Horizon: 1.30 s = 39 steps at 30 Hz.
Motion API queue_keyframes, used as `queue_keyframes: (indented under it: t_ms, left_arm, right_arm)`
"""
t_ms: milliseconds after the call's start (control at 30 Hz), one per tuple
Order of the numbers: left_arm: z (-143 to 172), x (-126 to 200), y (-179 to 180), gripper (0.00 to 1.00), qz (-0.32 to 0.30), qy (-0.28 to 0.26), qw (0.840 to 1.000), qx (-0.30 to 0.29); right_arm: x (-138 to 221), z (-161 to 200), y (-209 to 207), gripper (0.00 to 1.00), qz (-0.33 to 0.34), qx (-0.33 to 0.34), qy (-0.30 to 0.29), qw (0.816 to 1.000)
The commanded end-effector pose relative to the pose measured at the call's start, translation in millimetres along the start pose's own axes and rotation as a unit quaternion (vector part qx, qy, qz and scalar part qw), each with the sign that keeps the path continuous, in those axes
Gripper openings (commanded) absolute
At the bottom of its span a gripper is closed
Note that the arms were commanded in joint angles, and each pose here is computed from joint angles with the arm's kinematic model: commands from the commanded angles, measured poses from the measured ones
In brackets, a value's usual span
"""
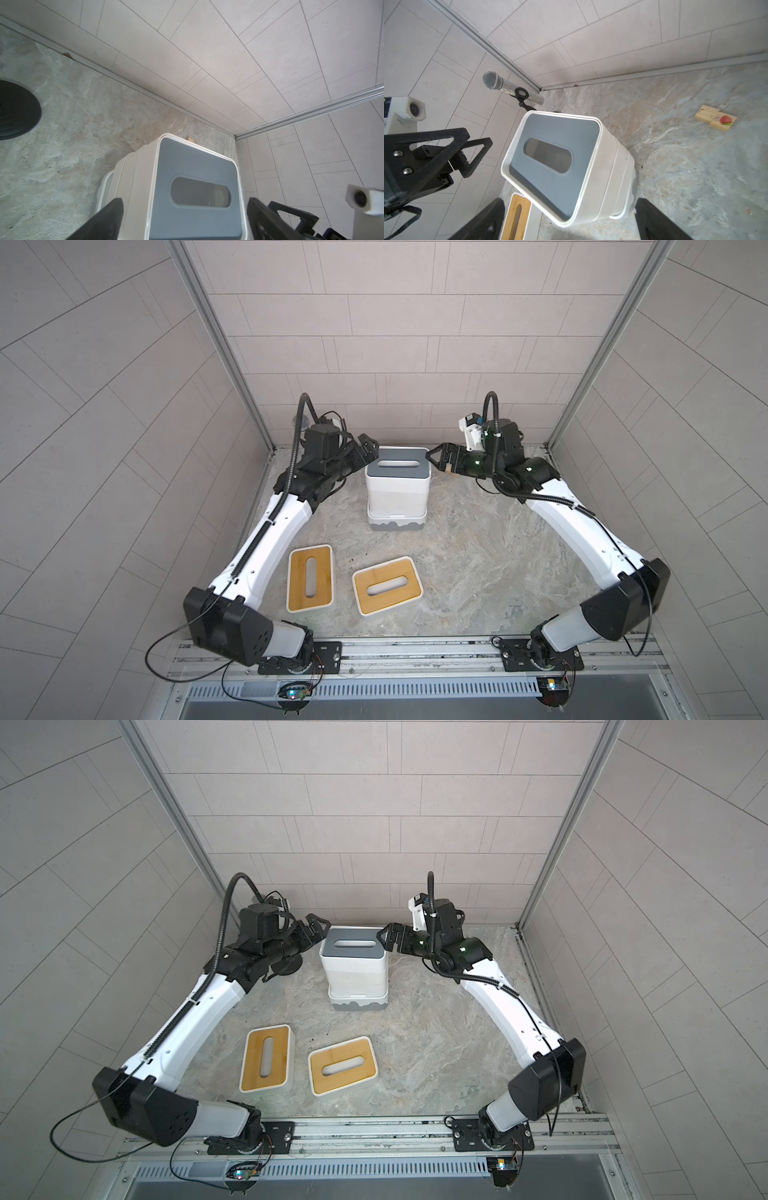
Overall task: Stack the tissue boxes
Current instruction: Pick up the tissue box from the center of the board.
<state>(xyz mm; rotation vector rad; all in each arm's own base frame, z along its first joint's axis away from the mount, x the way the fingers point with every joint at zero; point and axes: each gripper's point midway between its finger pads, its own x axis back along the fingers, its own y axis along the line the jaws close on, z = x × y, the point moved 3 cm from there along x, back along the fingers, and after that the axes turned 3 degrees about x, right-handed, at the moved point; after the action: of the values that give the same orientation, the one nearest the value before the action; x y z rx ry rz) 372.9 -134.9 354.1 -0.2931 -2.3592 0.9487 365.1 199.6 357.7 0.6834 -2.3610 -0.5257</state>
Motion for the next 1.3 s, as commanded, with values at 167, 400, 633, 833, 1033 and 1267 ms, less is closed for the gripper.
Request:
queue_keyframes:
  t_ms: [167,400,633,833,1033,1267]
  left_arm:
    - [35,68,30,1.0,-0.016,0.001,1.0,-0.027]
    - [81,100,64,1.0,-0.021,0.021,1.0,0.012]
    - [117,121,100,1.0,-0.049,0.036,0.998,0.033]
    - [141,125,126,1.0,-0.083,0.056,0.993,0.06]
    - [158,127,144,1.0,-0.095,0.057,0.991,0.078]
    - [166,133,160,1.0,-0.129,0.059,0.987,0.076]
  right_arm:
    - [32,76,13,0.99,-0.015,0.119,0.05,0.992]
    - [35,157,41,0.96,-0.076,0.24,0.141,0.957]
    - [23,233,61,0.93,-0.114,0.352,0.249,0.895]
    - [10,275,65,0.88,-0.13,0.406,0.321,0.846]
    - [-3,309,62,0.83,-0.135,0.445,0.383,0.798]
    - [-24,333,72,0.8,-0.145,0.48,0.416,0.758]
